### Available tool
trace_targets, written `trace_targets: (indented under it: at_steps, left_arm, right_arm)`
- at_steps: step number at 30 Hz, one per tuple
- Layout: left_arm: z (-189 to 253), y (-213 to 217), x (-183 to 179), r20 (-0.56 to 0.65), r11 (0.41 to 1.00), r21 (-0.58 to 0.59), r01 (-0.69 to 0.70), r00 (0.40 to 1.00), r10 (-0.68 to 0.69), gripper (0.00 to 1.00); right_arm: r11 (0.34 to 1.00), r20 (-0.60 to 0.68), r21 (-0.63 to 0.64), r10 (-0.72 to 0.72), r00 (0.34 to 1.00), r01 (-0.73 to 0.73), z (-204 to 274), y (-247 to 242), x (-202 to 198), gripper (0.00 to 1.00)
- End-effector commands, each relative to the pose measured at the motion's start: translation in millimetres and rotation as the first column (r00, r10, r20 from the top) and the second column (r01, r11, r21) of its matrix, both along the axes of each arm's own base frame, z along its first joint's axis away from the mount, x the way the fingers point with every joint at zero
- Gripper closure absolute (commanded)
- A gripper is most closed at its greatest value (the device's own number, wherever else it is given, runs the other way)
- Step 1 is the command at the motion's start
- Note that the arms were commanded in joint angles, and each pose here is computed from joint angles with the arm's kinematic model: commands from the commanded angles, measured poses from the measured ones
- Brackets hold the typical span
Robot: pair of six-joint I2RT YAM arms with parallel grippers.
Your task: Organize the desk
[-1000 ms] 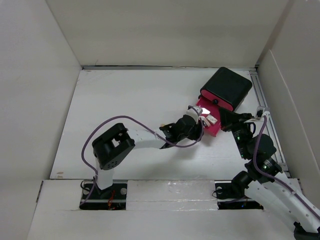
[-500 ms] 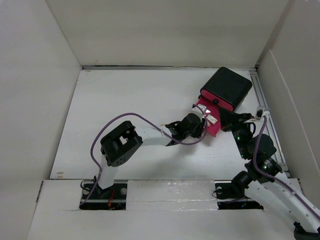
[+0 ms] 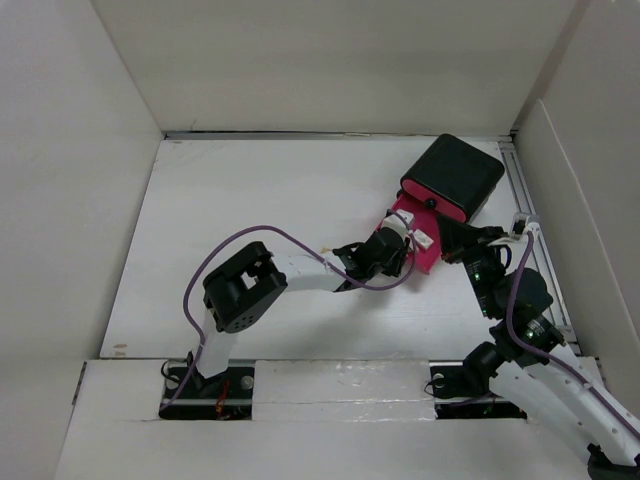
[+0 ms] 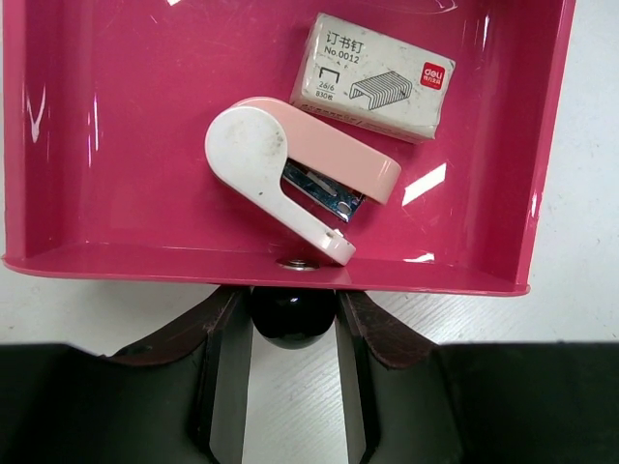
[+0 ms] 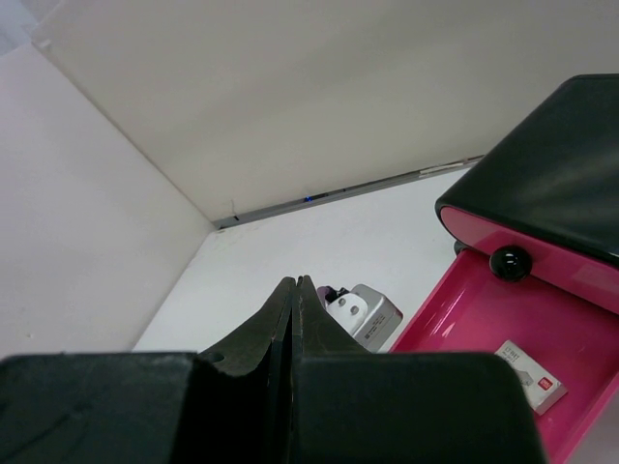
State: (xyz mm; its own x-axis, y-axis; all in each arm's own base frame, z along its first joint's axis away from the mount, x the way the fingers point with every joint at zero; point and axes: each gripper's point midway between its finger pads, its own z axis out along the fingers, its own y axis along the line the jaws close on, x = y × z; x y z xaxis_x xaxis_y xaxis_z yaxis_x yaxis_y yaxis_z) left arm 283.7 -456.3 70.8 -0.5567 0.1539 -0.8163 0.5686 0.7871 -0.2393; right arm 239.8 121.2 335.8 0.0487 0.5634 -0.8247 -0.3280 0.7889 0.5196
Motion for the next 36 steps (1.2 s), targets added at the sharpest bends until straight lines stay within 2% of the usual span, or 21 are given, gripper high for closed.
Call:
trace_targets:
  at_steps: [1,19,28,36]
  left_arm:
    - [54.2,-0.4,16.4,0.091,0.996,-0.076,-0.048,0.994,0.055,0.93]
    - [121.8,-8.2,40.8,0.202,0.979,-0.173,-0.11,0.969,0.145,0.99]
    - [115.4,-20.7,70.9,0.192,0.971,-0.199,-0.129,0.967,0.168,0.99]
    - [109.8,-37.8,94.5,0.215,0.968,-0.195,-0.155,0.957,0.197,0.98]
  right_arm:
    - [0.999,0.05,0.027,0.018,0.999,-0.02,16.3,1.7,-4.0,0.99]
    - [0.999,0.078,0.045,0.023,0.997,-0.026,27.0,-5.1,-14.6,1.0]
    - [0.997,0.126,0.067,0.025,0.992,-0.033,39.2,-14.7,-28.8,1.0]
    - [0.998,0.115,0.057,0.025,0.993,-0.032,35.9,-12.3,-25.6,1.0]
